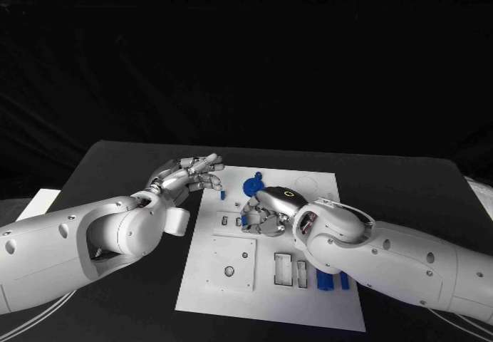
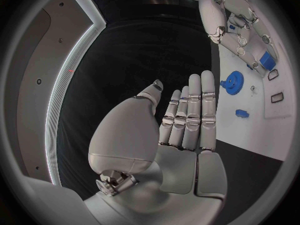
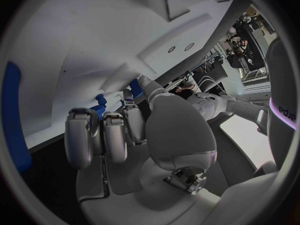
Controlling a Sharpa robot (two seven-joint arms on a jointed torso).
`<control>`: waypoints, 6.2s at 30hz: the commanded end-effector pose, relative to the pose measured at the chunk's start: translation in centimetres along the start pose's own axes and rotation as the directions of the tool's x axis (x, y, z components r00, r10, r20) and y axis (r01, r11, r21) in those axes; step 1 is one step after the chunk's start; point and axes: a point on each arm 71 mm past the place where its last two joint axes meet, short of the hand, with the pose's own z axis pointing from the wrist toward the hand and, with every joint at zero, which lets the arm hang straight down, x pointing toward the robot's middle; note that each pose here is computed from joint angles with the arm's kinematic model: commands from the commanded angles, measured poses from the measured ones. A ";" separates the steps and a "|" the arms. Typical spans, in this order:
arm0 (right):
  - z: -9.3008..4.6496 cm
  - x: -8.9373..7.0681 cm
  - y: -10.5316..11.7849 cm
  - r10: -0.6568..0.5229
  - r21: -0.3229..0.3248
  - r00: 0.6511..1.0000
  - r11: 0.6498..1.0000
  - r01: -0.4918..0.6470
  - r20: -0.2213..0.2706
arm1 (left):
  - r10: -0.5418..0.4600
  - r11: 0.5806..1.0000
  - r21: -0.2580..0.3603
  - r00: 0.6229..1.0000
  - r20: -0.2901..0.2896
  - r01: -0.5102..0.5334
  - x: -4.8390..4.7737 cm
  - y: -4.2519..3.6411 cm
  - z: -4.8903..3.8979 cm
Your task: Assemble the parts on the task board
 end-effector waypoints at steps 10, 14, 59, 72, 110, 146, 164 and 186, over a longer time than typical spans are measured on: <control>-0.2 -0.1 0.2 -0.001 -0.005 0.998 1.000 0.001 0.067 | -0.011 1.000 0.009 1.000 -0.023 0.011 0.25 -0.10 0.00; -0.9 -0.8 0.6 0.011 -0.058 0.989 0.998 -0.002 0.149 | -0.002 1.000 -0.001 0.999 -0.042 0.002 0.19 -0.02 0.07; -11.4 -12.9 -12.4 0.301 0.082 0.898 0.936 -0.343 0.320 | 0.785 0.125 -0.307 0.283 -0.552 -0.944 3.21 0.35 6.66; -11.6 -13.0 -13.0 0.291 0.105 0.901 0.935 -0.340 0.322 | 0.759 0.026 -0.236 0.173 -0.628 -0.971 5.98 0.92 8.37; -10.9 -12.7 -13.0 0.295 0.104 0.903 0.934 -0.342 0.313 | 0.704 -0.049 -0.212 0.116 -0.700 -0.976 6.88 2.98 9.55; -10.4 -12.3 -13.3 0.301 0.113 0.906 0.931 -0.346 0.297 | 0.704 -0.037 -0.202 0.118 -0.700 -0.979 7.56 3.21 9.38; -10.2 -12.2 -13.3 0.302 0.111 0.907 0.931 -0.346 0.295 | 0.734 0.017 -0.230 0.168 -0.658 -0.973 7.49 2.94 9.20; -10.4 -12.2 -13.7 0.298 0.118 0.906 0.931 -0.346 0.301 | 0.855 0.097 -0.265 0.216 -0.472 -0.959 5.61 2.43 6.46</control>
